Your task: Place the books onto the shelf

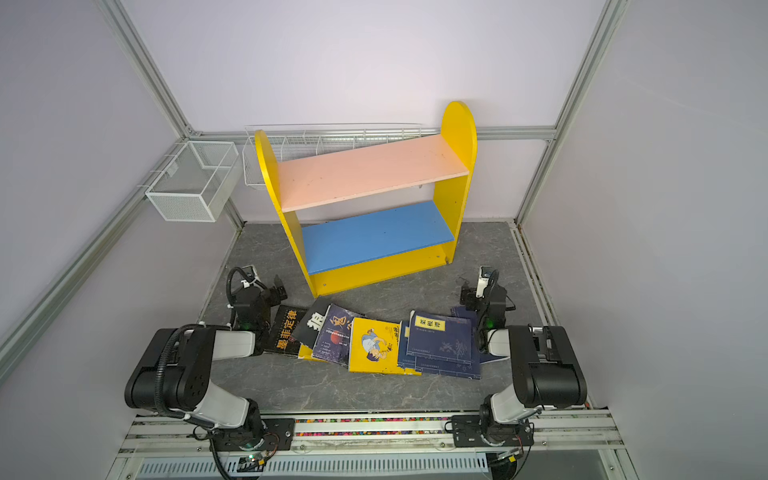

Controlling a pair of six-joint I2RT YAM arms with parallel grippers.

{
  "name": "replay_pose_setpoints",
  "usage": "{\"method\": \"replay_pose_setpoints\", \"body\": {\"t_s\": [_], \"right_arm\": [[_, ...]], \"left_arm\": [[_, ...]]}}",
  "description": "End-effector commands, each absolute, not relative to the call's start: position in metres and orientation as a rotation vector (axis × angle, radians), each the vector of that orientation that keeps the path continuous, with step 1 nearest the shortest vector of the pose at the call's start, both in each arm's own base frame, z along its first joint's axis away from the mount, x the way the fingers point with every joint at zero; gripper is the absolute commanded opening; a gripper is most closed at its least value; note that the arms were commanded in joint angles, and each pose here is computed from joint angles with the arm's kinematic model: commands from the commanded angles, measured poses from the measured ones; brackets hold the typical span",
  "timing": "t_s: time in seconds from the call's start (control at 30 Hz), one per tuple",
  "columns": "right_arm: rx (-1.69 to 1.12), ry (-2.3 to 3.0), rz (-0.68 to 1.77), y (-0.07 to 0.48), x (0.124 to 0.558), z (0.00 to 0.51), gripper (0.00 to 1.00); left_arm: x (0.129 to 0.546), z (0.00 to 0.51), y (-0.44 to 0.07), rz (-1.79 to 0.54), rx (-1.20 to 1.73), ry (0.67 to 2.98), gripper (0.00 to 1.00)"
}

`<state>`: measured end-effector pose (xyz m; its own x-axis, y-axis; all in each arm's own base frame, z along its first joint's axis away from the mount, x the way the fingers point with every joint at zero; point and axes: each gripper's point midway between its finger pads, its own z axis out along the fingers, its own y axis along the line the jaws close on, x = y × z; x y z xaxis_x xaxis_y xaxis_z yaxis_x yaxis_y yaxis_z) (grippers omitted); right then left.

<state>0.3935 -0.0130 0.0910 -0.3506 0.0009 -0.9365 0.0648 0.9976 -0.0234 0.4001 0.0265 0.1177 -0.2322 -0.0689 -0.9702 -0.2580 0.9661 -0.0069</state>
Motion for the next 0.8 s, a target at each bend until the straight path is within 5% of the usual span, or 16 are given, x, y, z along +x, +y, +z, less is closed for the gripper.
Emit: {"method": "replay_pose_setpoints", "body": {"t_s": [0.0,0.77], "right_arm": [[0.025,1.924,-0.061,-0.0115,0.3938,0.0927,0.88],[0.026,1.925,-0.072,-0.0112,0.3942,0.0926,0.88]], "left_arm": [[0.3993,0.1173,0.0281,0.189,-0.234,1.794,0.99],[0.3997,0.1174,0.0282,0.190,-0.235,1.795,0.99]]}}
